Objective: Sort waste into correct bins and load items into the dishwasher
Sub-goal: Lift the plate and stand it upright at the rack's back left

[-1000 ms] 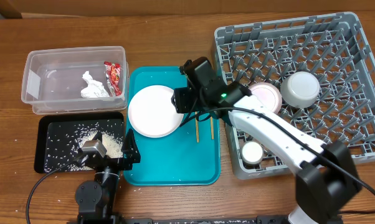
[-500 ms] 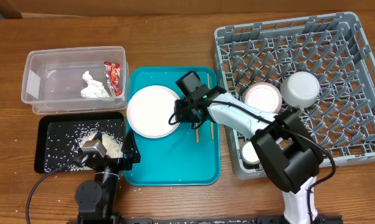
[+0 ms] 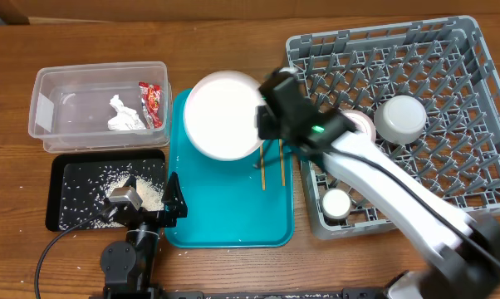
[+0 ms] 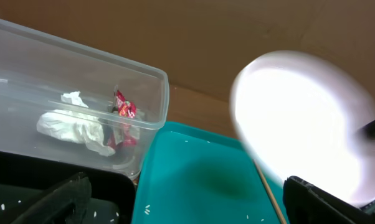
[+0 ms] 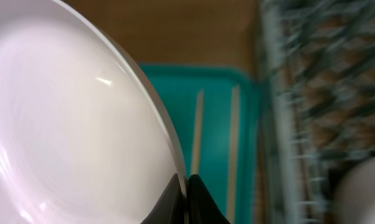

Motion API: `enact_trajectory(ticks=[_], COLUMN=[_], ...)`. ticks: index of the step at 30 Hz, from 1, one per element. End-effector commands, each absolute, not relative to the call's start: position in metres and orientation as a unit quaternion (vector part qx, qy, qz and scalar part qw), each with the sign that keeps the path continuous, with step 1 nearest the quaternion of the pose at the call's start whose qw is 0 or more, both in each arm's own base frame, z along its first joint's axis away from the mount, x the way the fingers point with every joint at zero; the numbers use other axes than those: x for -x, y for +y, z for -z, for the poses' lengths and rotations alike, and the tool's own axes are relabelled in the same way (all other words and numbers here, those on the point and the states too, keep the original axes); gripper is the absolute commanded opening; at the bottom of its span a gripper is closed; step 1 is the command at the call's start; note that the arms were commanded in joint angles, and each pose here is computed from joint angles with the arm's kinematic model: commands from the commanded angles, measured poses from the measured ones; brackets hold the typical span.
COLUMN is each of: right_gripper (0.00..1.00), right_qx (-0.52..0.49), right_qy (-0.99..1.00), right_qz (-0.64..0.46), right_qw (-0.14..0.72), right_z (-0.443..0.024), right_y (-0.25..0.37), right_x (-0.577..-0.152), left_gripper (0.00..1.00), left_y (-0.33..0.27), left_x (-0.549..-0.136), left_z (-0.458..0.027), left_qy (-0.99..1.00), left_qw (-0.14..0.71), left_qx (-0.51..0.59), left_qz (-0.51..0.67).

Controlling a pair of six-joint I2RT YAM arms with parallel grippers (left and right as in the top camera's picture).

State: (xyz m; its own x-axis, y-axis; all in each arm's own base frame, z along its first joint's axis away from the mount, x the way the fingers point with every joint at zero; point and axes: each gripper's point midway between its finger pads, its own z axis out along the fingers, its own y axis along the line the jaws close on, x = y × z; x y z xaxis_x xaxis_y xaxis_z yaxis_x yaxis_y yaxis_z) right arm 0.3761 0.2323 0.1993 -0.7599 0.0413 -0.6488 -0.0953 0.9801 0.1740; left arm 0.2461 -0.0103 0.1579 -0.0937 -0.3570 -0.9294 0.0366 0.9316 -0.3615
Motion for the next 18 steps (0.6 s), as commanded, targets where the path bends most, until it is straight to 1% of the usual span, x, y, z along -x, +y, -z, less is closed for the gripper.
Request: enact_trajectory(ticks=[1, 2, 3, 4, 6, 11, 13, 14, 18], right_gripper=[0.04, 0.04, 0.04, 0.04, 0.04, 0.04, 0.04, 0.04, 0.04], right_qx=[-0.071, -0.087, -0.101, -0.105, -0.111, -0.19, -0.182, -0.155, -0.126], right_qy=[0.861, 0.842, 0.81, 0.791, 0.781, 0.754, 0.763, 0.783, 0.803], right_qz=[0.139, 0.183, 0.254, 0.3, 0.329, 0.35, 0.346, 0.33, 0.317], right_qw=[0.485, 0.501, 0.519, 0.522, 0.519, 0.522, 0.515, 0.504, 0.489], right_z=[-0.265, -0.277, -0.295, -0.305, -0.311, -0.323, -0.32, -0.311, -0.291], right_y=[0.135, 0.119, 0.095, 0.079, 0.061, -0.002, -0.014, -0.013, 0.0], right_x=[-0.395, -0.394, -0.395, -0.398, -0.406, -0.424, -0.43, -0.437, -0.446], left_gripper=[1.0, 1.0, 1.0, 1.0, 1.0, 1.0, 1.0, 1.0, 1.0], left_y=[-0.013, -0.013, -0.013, -0.013, -0.013, -0.013, -0.013, -0.013, -0.013], left_x=[-0.246, -0.246, -0.246, -0.246, -0.246, -0.246, -0.246, -0.246, -0.246], left_z=[-0.158, -0.158, -0.158, -0.158, -0.158, -0.158, -0.158, -0.158, -0.158], left_qy=[0.723, 0.723, 0.723, 0.723, 0.723, 0.723, 0.723, 0.723, 0.723], left_qw=[0.665, 0.665, 0.665, 0.665, 0.665, 0.665, 0.665, 0.665, 0.665], left_qx=[0.106, 0.106, 0.106, 0.106, 0.106, 0.106, 0.106, 0.106, 0.106], left_qz=[0.154, 0.154, 0.154, 0.154, 0.154, 0.154, 0.154, 0.154, 0.154])
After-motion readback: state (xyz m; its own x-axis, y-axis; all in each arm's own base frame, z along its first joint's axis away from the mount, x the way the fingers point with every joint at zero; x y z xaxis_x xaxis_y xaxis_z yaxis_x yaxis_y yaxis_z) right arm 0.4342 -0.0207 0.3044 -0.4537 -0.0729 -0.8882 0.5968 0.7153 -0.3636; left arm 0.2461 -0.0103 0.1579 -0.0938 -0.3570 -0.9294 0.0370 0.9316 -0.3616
